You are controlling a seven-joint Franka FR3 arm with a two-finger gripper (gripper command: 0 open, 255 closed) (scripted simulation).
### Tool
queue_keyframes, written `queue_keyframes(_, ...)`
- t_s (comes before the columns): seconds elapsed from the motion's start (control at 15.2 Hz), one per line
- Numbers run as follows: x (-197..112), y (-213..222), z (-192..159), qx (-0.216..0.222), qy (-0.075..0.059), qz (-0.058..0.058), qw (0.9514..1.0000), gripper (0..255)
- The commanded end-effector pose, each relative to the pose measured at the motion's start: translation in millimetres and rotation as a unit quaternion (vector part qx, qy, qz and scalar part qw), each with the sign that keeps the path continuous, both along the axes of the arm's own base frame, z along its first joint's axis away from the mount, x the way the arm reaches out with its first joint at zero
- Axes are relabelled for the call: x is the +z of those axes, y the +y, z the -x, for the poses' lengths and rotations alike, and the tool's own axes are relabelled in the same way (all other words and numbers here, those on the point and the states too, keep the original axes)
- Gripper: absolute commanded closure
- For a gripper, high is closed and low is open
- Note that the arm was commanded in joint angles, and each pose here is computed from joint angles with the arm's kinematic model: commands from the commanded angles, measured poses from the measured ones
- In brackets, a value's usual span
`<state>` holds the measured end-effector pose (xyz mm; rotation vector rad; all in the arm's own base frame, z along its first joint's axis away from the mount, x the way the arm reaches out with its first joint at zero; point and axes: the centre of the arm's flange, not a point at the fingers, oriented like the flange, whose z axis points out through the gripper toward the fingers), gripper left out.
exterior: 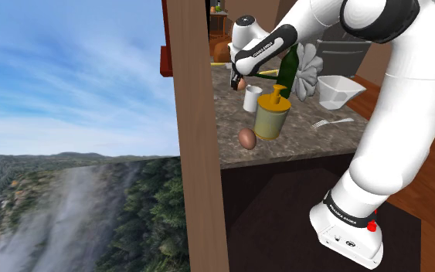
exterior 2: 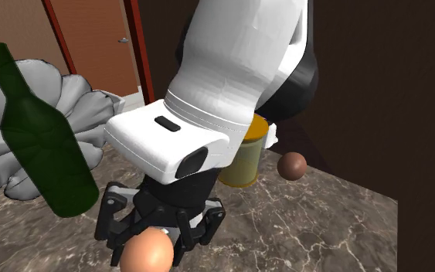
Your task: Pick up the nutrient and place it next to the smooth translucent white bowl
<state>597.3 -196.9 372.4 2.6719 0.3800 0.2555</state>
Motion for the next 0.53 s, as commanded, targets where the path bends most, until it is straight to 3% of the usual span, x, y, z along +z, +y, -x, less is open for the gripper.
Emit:
queue_keyframes(0.0,10.4,-0.7,-0.6,0.000,0.000,0.000,1.0000,255)
queue_keyframes(0.46,47.4,-0.7,-0.6,0.000,0.000,0.000,1.0000,255)
